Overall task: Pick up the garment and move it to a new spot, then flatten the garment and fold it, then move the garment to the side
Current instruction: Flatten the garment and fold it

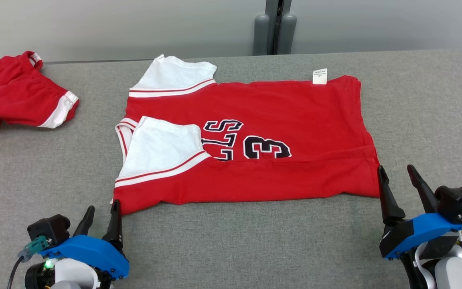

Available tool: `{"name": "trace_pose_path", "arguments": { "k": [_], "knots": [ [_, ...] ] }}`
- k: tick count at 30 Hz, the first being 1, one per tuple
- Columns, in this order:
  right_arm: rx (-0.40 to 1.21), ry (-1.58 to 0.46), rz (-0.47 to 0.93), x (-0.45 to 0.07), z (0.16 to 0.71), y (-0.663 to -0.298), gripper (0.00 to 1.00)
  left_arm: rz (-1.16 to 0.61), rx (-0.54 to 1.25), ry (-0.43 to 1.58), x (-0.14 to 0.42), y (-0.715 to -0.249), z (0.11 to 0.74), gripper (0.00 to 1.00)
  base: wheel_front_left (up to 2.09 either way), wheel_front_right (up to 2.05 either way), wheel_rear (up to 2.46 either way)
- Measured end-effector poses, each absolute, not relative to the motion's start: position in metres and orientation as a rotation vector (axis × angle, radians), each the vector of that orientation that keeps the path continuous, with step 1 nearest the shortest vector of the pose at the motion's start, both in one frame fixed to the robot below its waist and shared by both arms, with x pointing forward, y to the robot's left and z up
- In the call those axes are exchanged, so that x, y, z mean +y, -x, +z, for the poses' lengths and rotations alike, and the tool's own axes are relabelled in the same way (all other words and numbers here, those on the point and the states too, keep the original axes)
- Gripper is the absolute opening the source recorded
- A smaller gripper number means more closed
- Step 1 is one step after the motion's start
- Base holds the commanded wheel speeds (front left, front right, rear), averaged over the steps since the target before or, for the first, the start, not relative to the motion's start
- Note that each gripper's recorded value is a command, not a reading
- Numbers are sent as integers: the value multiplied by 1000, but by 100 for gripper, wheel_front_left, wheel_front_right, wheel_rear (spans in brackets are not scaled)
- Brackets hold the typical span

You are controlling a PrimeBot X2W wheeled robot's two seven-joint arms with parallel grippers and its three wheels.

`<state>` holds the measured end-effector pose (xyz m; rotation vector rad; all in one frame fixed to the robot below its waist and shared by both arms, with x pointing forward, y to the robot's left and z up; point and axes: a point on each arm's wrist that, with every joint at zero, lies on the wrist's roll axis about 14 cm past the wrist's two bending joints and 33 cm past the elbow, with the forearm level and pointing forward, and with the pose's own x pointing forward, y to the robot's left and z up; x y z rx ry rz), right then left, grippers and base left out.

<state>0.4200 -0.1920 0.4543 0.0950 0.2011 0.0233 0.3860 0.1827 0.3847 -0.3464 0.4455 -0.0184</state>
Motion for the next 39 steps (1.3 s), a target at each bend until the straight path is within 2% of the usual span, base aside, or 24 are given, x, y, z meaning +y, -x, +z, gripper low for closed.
{"name": "trace_pose_path", "arguments": {
  "k": [10, 11, 12, 13, 14, 15, 29, 30, 31, 32, 33, 34, 39],
  "knots": [
    [280, -102, 10, -196, 432, -421, 100, -37, 609, 478, 166, -375, 366, 100, 0, 0, 0],
    [287, -104, 10, -195, 429, -422, 100, -36, 616, 483, 166, -375, 365, 89, 0, 0, 0],
    [296, -104, 10, -195, 427, -422, 100, -37, 618, 485, 165, -375, 365, 72, 0, 0, 0],
    [308, -101, 11, -195, 424, -423, 100, -36, 620, 495, 165, -376, 365, 46, 0, 0, 0],
    [315, -101, 12, -194, 422, -424, 100, -36, 619, 502, 163, -376, 365, 30, 0, 0, 0],
    [320, -102, 12, -194, 420, -425, 100, -38, 620, 508, 162, -377, 365, 0, 0, 0, 0],
    [515, -181, 10, -185, 372, -423, 100, -69, 454, 521, 159, -399, 396, 0, 0, 0, 0],
    [519, -199, 13, -183, 371, -425, 66, -73, 447, 520, 158, -399, 397, 0, 0, 0, 0],
    [523, -212, 15, -181, 370, -426, 38, -76, 441, 519, 157, -399, 398, 0, 0, 0, 0],
    [519, -213, 21, -179, 370, -429, 27, -80, 437, 512, 157, -400, 399, 0, 0, 0, 0],
    [512, -219, 22, -178, 371, -431, 6, -83, 429, 511, 156, -400, 401, 0, 0, 0, 0],
    [506, -229, 22, -177, 373, -432, 0, -85, 422, 511, 156, -400, 403, 0, 0, 0, 0],
    [442, -232, 15, -178, 388, -437, 0, -118, 367, 501, 152, -403, 421, 0, 0, 0, 0]
  ]
}}
